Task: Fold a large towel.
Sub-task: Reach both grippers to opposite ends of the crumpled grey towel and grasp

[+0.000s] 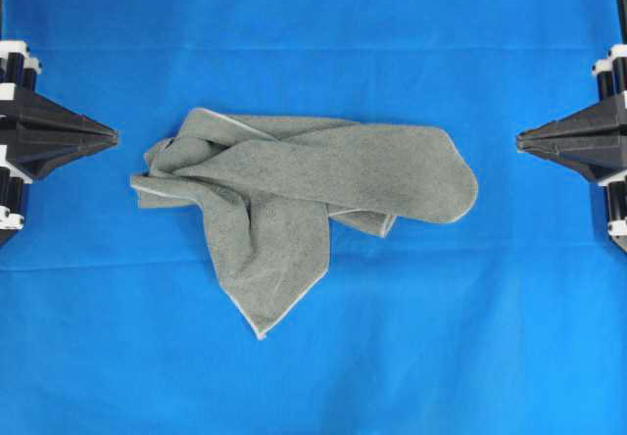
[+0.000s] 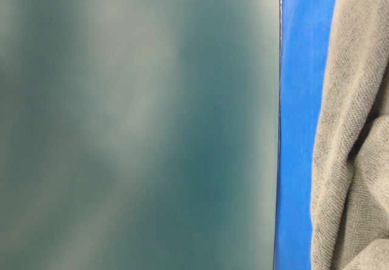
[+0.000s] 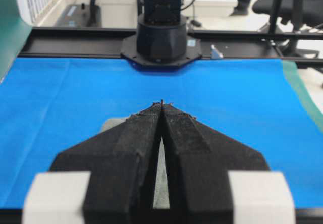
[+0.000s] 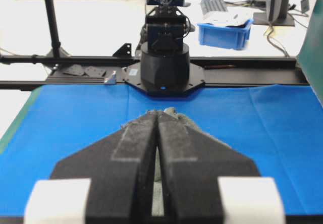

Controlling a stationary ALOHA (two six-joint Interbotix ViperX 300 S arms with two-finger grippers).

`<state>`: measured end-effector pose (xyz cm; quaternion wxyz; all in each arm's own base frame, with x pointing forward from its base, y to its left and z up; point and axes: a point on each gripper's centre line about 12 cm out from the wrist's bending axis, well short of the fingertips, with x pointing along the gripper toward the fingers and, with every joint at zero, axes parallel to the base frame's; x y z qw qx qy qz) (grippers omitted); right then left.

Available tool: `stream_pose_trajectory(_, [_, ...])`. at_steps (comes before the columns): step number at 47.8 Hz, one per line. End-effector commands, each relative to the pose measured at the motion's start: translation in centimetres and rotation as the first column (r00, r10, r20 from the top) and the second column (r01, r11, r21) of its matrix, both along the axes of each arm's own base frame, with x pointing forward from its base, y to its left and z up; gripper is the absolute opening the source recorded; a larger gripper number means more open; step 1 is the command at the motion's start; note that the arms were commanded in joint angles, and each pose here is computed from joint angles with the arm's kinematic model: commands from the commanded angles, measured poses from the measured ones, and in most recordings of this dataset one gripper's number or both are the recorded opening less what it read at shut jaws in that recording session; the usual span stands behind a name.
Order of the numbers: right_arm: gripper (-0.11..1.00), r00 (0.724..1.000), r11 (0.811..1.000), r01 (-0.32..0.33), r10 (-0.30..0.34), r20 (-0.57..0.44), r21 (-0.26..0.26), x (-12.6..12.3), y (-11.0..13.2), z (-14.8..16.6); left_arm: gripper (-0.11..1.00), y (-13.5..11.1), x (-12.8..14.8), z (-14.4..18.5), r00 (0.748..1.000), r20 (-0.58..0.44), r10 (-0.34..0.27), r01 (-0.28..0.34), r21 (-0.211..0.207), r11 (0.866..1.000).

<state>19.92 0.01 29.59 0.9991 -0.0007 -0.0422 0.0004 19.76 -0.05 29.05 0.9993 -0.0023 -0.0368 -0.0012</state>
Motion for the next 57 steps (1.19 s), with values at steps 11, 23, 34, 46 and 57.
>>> stream_pose_trajectory(11, [0.00, 0.971, 1.000, 0.007, -0.009, -0.238, -0.009, 0.5, -0.2, 0.5, 0.00, -2.9, 3.3, -1.2, 0.985, -0.126, -0.121, 0.122, -0.004, 0.993])
stream_pose_trajectory(23, [0.00, 0.870, 0.999, 0.028, -0.003, -0.493, 0.043, 0.8, -0.2, -3.2, 0.00, -6.8, 7.1, -4.6, 0.925, -0.301, -0.232, 0.234, -0.032, 0.972])
stream_pose_trajectory(34, [0.02, 0.736, 0.995, 0.067, 0.002, -0.677, 0.076, 1.8, -0.2, -7.5, 0.22, -10.0, 11.0, -8.4, 0.848, -0.454, -0.273, 0.279, -0.054, 0.959])
stream_pose_trajectory(46, [0.66, 0.524, 0.993, 0.096, 0.012, -0.852, 0.073, 3.4, 0.1, -13.8, 0.85, -11.3, 14.5, -14.8, 0.736, -0.632, -0.244, 0.262, -0.067, 0.963])
stream_pose_trajectory(57, [0.62, 0.442, 0.993, 0.097, 0.011, -0.897, 0.060, 4.5, 0.1, -17.7, 0.82, -11.8, 16.1, -18.5, 0.656, -0.723, -0.217, 0.247, -0.066, 0.967])
